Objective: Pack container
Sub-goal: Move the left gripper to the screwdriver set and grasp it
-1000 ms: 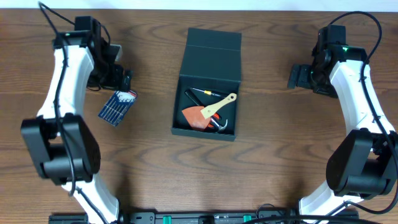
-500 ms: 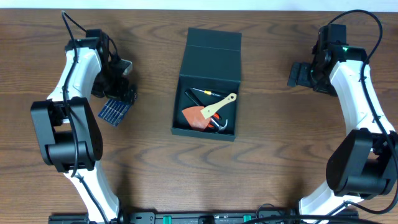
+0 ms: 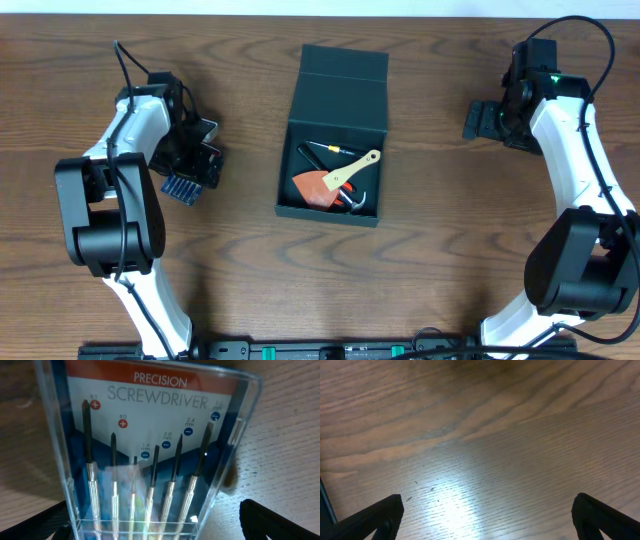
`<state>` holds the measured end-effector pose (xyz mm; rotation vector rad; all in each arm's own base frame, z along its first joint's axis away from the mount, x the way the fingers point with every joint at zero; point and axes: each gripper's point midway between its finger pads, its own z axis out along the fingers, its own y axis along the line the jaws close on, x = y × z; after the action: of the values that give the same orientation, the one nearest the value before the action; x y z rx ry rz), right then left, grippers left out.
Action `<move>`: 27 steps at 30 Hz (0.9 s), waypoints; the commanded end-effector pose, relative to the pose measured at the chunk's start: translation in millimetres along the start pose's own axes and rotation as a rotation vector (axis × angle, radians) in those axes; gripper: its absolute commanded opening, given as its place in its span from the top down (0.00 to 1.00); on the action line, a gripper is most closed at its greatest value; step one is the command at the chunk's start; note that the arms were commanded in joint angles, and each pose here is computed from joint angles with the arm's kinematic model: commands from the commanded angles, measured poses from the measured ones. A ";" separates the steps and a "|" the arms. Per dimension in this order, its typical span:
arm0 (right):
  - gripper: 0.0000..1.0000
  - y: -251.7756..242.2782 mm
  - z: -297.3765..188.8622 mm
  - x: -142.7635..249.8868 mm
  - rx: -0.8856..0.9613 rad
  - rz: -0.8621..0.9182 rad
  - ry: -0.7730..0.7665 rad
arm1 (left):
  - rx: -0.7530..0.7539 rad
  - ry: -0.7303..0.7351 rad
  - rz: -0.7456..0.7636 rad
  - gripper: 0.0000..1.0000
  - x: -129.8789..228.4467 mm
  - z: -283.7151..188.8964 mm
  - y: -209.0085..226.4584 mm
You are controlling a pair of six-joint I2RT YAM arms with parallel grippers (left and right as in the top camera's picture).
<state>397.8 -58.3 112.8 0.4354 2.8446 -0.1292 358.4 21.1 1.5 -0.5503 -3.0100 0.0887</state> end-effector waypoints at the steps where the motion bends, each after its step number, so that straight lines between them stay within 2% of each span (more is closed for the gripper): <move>1: 0.01 1.6 0.6 2.3 0.000 -0.019 0.007 | 0.002 0.017 0.017 0.01 3.2 6.2 -0.4; 9: 0.01 0.9 0.5 6.5 0.003 -0.021 0.024 | 0.003 0.017 0.013 0.00 3.2 6.8 -0.5; 11: 0.01 0.7 0.5 7.6 0.004 -0.022 0.029 | 0.003 0.016 0.013 0.03 3.0 6.8 -0.4; 16: 0.01 -0.3 0.3 11.7 0.007 -0.024 0.046 | 0.002 0.015 0.013 0.18 2.9 6.8 -0.4; 22: 0.01 -0.8 0.2 14.8 0.009 -0.033 0.058 | 0.002 0.016 0.013 0.27 2.9 6.8 -0.3; 24: 0.01 -0.9 0.1 15.3 0.009 -0.033 0.060 | 0.002 0.016 0.013 0.38 2.9 6.8 -0.4; 27: 0.01 -1.1 0.1 15.6 0.009 -0.040 0.061 | 0.002 0.016 0.013 0.43 2.9 6.8 -0.4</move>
<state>384.3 -56.9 109.5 0.4199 2.9050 -0.1375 359.5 21.2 0.6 -0.5735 -3.0120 0.0868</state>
